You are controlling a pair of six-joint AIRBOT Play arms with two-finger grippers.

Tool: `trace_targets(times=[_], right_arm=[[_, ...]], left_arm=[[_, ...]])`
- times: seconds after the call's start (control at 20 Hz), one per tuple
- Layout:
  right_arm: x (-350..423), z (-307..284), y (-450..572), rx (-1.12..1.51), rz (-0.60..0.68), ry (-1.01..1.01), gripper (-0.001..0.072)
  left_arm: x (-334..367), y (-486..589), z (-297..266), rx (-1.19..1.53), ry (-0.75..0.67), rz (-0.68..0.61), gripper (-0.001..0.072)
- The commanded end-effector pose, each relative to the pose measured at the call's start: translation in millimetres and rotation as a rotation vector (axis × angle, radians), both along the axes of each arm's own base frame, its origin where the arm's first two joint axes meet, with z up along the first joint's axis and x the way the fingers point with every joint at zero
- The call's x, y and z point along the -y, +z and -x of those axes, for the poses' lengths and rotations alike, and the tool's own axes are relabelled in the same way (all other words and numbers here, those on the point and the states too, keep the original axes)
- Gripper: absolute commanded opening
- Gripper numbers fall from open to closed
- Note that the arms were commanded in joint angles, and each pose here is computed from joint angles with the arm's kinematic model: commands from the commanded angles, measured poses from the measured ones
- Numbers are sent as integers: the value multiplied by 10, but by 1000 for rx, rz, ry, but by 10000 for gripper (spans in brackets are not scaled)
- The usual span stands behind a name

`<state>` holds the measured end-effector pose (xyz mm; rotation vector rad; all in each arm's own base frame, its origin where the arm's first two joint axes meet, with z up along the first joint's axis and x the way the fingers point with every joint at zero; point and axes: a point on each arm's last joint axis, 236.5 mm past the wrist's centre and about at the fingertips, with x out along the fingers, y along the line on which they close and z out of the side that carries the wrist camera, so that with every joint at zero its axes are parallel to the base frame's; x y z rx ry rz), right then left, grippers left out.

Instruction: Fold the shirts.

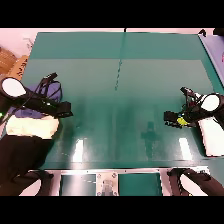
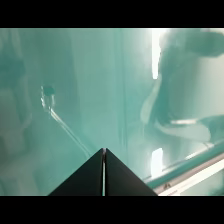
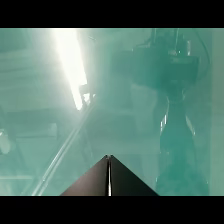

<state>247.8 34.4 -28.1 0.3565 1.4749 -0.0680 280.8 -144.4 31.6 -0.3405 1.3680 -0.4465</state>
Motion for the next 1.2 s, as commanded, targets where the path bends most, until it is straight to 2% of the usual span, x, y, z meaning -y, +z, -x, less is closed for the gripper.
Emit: trace_targets(times=[0.0, 0.05, 0.1, 0.15, 0.35, 0.45, 0.65, 0.85, 0.9, 0.95, 1.0, 1.05, 1.15], right_arm=[[2, -10, 1, 4, 0, -3, 23], [2, -13, 1, 5, 0, -2, 23], [3, -28, 3, 11, 0, -4, 22], [4, -49, 5, 20, 0, -5, 22], [17, -174, 23, 73, 4, -15, 23], [22, -227, 32, 95, 6, -19, 24], [23, -236, 34, 99, 6, -19, 23], [23, -240, 34, 100, 6, -19, 23], [24, -247, 37, 103, 6, -20, 22], [24, -249, 37, 104, 6, -20, 22], [24, -249, 37, 104, 6, -20, 23], [24, -249, 37, 104, 6, -20, 22], [25, -252, 40, 105, 7, -21, 22]], left_arm=[[-21, 13, -139, 58, 18, -7, 21], [-83, -12, -179, 80, 14, -38, 24], [-243, -66, -260, 117, 16, -115, 306], [-465, -114, -376, 169, 21, -217, 720], [-1413, 57, -917, 427, -20, -664, 716], [-1767, -22, -995, 411, -10, -762, 715], [-2333, -598, -885, 203, 65, -783, 715], [-2370, -1208, -866, 78, 46, -745, 714], [-2359, -1311, -862, 61, 39, -739, 693], [-2358, -1358, -861, 53, 35, -738, 470], [-2364, -1349, -872, 56, 34, -740, 141], [-2374, -1286, -907, 60, 40, -743, 21], [-2380, -1048, -1035, 68, 59, -746, 19]])
